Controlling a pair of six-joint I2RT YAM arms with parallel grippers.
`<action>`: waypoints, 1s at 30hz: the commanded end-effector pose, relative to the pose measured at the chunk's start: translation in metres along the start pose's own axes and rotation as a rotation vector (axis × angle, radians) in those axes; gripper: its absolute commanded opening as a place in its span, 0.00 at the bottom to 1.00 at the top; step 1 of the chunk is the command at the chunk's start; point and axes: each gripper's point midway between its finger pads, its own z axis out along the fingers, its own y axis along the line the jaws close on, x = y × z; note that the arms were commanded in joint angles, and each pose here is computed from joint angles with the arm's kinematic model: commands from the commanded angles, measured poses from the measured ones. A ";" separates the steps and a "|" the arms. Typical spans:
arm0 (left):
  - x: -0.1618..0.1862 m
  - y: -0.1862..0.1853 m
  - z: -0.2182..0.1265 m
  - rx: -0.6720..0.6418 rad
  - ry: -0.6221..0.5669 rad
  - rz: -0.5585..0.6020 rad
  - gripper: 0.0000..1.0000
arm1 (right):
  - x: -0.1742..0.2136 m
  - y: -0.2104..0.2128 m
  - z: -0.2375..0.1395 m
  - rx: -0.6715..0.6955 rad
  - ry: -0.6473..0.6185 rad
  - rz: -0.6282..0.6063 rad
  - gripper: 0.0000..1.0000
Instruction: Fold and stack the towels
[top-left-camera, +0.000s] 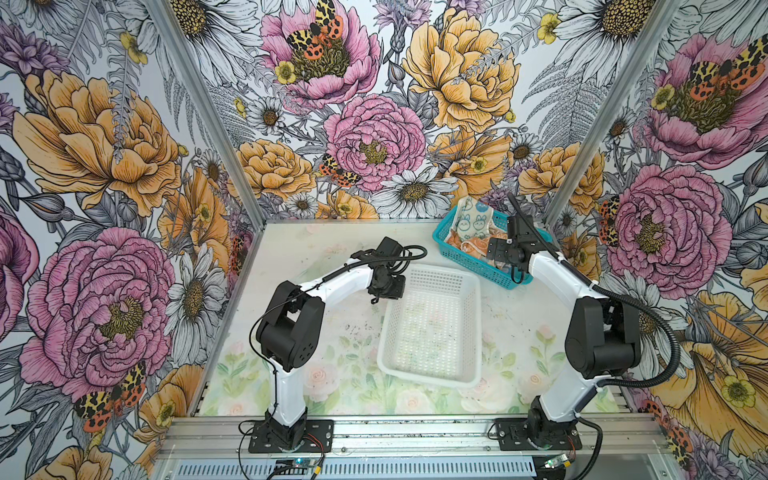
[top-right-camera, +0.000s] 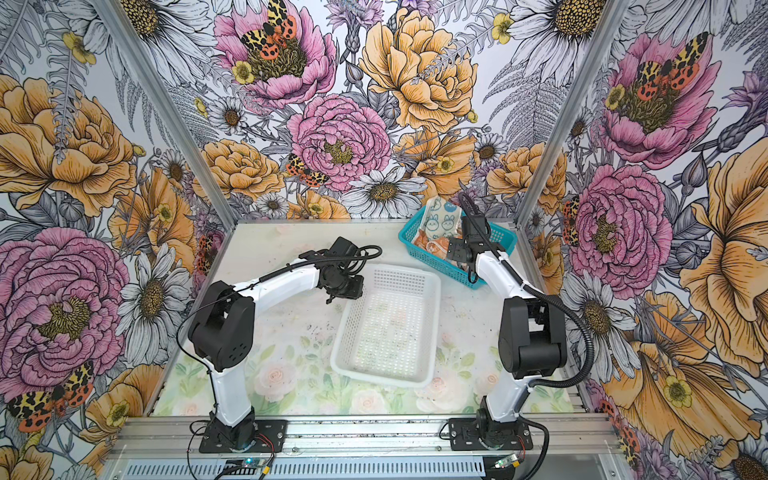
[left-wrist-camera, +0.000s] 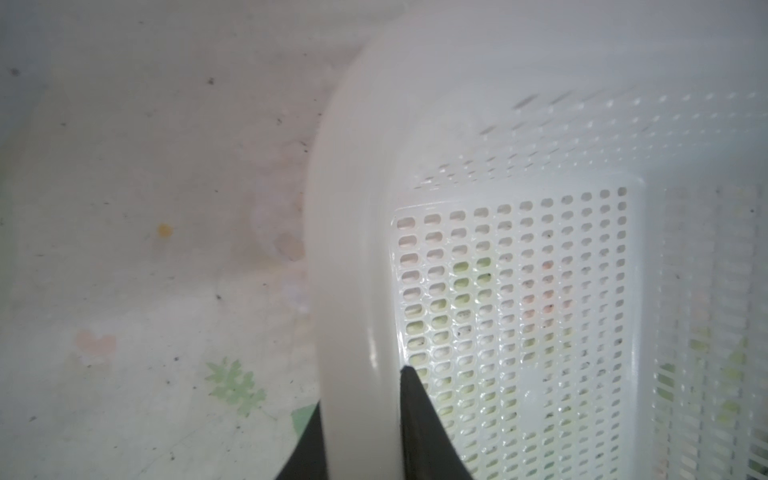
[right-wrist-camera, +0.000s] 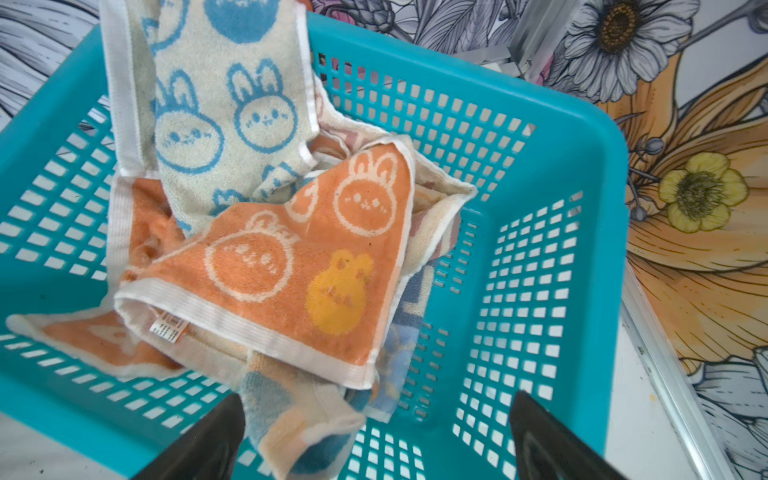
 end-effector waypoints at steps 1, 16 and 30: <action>-0.014 0.048 -0.022 -0.086 -0.057 -0.062 0.24 | -0.012 0.017 0.000 -0.045 -0.022 -0.067 0.99; -0.072 0.182 -0.057 -0.215 -0.178 -0.257 0.26 | 0.012 0.091 0.005 -0.191 0.009 -0.358 0.99; -0.105 0.166 -0.090 -0.281 -0.279 -0.175 0.80 | 0.031 0.096 0.032 -0.121 0.061 -0.479 0.87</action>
